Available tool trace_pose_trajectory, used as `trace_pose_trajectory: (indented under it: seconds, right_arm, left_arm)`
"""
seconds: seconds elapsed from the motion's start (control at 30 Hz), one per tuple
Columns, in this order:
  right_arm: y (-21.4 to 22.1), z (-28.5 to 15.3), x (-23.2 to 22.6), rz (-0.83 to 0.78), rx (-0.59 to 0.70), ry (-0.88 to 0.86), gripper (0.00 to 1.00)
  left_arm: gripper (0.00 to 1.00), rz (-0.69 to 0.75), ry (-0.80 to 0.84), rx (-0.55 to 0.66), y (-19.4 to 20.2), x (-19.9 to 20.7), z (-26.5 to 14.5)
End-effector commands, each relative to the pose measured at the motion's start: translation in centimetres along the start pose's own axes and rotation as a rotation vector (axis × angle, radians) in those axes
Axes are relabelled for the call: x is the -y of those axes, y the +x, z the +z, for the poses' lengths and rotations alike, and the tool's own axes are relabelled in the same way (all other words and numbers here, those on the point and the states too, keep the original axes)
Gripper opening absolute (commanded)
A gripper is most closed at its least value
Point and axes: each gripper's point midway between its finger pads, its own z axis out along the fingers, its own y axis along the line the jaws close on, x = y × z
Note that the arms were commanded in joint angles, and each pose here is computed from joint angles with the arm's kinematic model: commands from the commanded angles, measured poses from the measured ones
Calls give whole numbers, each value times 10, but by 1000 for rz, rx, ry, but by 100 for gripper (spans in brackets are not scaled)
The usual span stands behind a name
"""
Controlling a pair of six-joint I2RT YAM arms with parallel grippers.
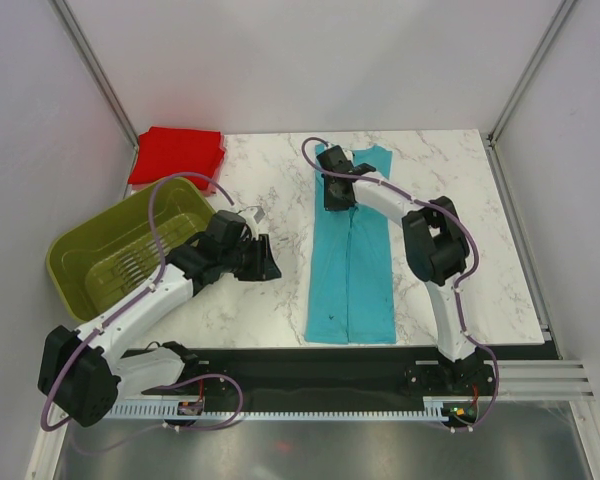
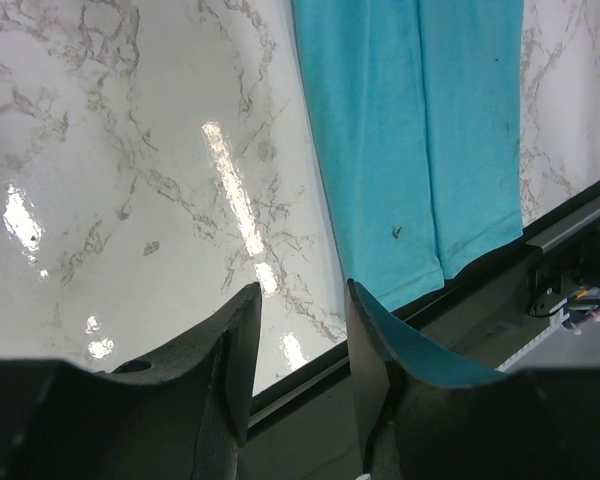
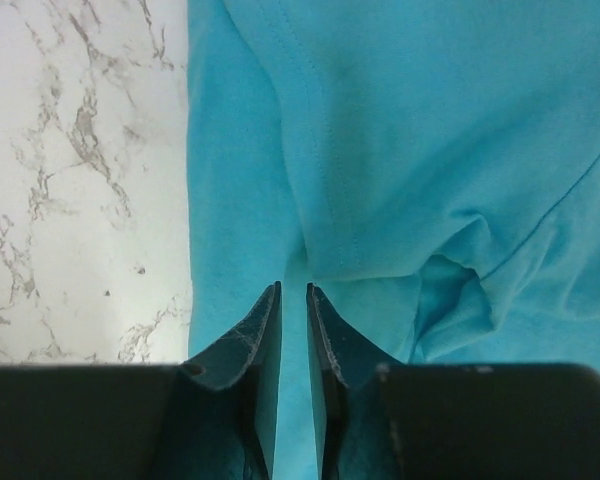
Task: Fold and stack the t-shirts
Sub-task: Fold the tshirt
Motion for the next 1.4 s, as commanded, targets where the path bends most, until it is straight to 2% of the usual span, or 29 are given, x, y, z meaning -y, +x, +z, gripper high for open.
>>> trace_pose_trajectory:
  seconds: [0.0,0.13,0.2,0.27,0.33,0.37,0.4,0.47,0.5,0.53,0.6,0.63,0.83,0.87,0.9,1.07,1.27,1.37]
  right_arm:
    - [-36,-42,-9,24,99,-70,24]
    - [-37,-65,10,48,84,-54,18]
    - [-10,-67,24,45,5,-25,19]
    - [8,-86,38,57,-36,10,25]
    - [59,-98,66,81,-132,83,35]
    - [53,-110,63,106,-110,62,37]
    - [88,-110,71,115,-187,64,38]
    - [109,-134,79,144,-211,52,40]
    - [138,-137,94,155,-258,96,40]
    - [137,-157,96,194,-212,78,41]
    - [174,-167,108,225,-262,84,43]
    - [179,-181,106,257,-250,41,44]
    - [244,-209,126,323,-297,55,46]
    - [250,-210,126,344,-306,49,46]
    - [262,-211,129,352,-316,40,46]
    - [288,-206,130,388,-347,8,44]
    - [292,-201,117,409,-350,-77,43]
    - [296,-197,119,400,-357,-66,43]
  left_arm:
    - [48,12,52,16,-13,14,-6]
    - [50,-2,83,-7,-9,19,-4]
    - [50,-10,105,-15,-6,22,-3]
    - [51,0,160,-34,2,30,-2]
    - [53,9,189,-43,13,36,0]
    - [53,-9,184,-63,21,33,2]
    - [53,-9,220,-53,22,42,4]
    - [54,-26,235,-102,43,42,11]
    - [54,-14,247,-125,53,47,12]
    - [54,-5,245,-154,64,46,14]
    - [54,19,240,-225,94,43,17]
    - [54,21,228,-260,108,37,20]
    - [54,64,209,-378,157,26,20]
    - [54,49,197,-359,155,28,25]
    - [55,-56,264,-256,131,55,34]
    - [55,-78,294,-266,139,62,45]
    - [55,-92,302,-263,136,69,55]
    - [54,-104,277,-266,137,67,59]
